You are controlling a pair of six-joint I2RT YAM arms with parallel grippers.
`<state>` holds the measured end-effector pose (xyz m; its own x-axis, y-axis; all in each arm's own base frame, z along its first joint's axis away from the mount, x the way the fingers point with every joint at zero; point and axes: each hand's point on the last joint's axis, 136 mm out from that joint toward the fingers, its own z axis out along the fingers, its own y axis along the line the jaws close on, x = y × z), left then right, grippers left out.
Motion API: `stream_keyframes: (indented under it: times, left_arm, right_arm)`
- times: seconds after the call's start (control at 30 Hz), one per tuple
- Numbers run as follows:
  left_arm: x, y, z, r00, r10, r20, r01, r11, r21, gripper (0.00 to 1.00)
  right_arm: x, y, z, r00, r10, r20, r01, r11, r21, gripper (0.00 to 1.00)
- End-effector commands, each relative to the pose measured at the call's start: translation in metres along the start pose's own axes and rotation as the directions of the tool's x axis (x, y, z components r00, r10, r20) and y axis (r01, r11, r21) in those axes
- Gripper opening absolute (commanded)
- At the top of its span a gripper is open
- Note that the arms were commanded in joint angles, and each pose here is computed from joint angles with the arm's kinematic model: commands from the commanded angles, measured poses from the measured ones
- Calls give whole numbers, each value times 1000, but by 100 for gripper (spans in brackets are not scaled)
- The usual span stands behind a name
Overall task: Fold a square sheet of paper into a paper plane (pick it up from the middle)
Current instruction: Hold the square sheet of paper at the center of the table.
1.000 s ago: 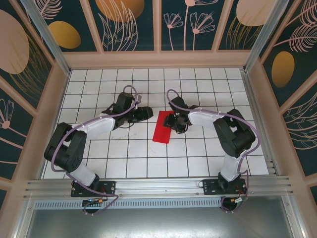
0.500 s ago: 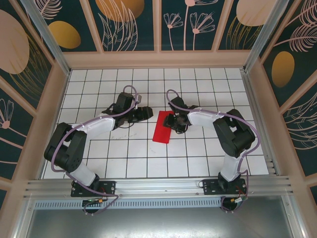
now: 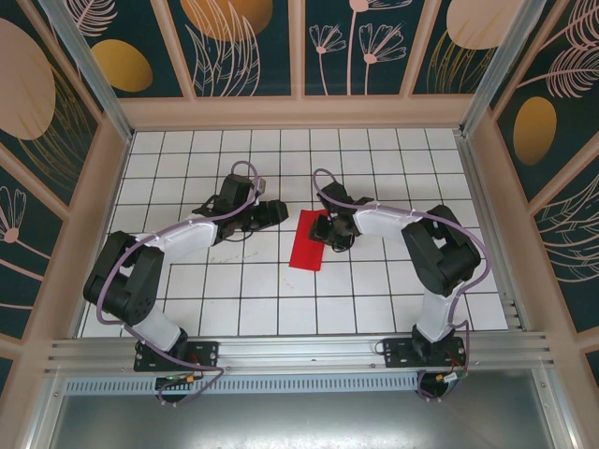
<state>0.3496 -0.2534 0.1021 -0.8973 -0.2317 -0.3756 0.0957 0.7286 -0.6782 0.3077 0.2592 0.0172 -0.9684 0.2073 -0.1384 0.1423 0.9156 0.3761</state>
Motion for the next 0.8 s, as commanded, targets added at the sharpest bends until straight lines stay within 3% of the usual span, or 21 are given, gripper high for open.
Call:
stream_keyframes:
  times: [0.0,0.77]
  left_arm:
    - [-5,-2,0,1000,3,5,-3,1000,-5,58]
    - [0,0,-2,1000,5,0,-5,1000,3,56]
  right_arm:
    - [15,-27,32,999,-26,-43,31,995,99,52]
    - [15,-27,39,998,9,-60,-3,996,89,52]
